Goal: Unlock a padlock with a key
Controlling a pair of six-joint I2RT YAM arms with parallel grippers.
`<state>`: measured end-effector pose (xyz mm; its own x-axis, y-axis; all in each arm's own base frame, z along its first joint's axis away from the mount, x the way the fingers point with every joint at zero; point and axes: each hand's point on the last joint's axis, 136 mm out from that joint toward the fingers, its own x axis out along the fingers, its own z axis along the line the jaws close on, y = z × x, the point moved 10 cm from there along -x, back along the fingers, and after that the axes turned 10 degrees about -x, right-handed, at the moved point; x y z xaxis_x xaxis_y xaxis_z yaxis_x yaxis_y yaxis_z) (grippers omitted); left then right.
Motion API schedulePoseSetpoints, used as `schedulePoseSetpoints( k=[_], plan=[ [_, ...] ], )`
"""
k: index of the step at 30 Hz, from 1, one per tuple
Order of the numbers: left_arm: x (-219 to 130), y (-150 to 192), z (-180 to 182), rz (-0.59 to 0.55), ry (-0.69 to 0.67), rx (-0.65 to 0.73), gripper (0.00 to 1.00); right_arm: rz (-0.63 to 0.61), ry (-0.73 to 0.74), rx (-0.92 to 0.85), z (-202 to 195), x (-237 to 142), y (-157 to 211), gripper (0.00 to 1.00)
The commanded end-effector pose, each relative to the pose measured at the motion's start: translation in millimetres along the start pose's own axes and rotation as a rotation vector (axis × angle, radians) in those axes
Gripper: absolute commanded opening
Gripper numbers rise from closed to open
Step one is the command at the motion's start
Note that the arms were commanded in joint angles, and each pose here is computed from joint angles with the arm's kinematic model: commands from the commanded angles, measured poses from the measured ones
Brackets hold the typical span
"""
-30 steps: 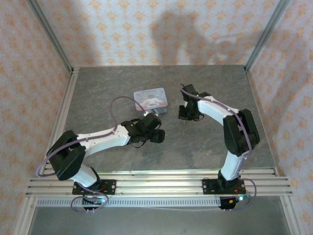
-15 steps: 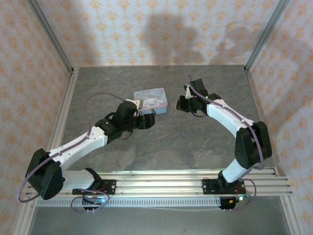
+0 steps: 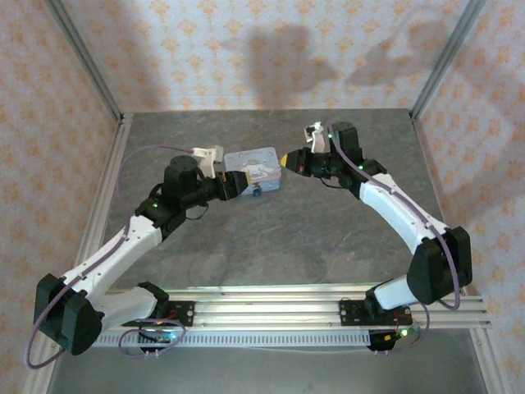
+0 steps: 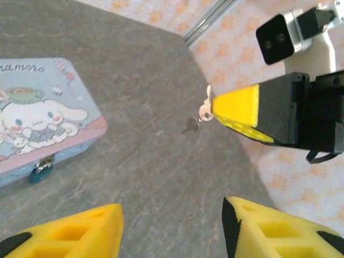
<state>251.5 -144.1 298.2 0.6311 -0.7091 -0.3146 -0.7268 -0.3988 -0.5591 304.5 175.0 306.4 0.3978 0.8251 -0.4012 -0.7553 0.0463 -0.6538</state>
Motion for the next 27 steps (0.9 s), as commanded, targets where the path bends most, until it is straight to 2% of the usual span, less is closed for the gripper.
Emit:
schedulePoseSetpoints(
  k=[1,8,21,27],
  plan=[
    [-4,-19,-27,-0.005,0.204,0.010,0.54,-0.059,-0.186,-0.092,40,-15,-20,0.00],
    [4,-28,-37,-0.010,0.321,-0.024,0.57,-0.069,-0.285,-0.134,64,-23,-22,0.00],
    [17,-34,-41,-0.007,0.446,-0.071,0.49,-0.069,-0.332,-0.130,71,-22,-21,0.00],
    [19,-34,-41,0.001,0.455,-0.075,0.47,-0.071,-0.337,-0.126,71,-22,-21,0.00]
  ],
)
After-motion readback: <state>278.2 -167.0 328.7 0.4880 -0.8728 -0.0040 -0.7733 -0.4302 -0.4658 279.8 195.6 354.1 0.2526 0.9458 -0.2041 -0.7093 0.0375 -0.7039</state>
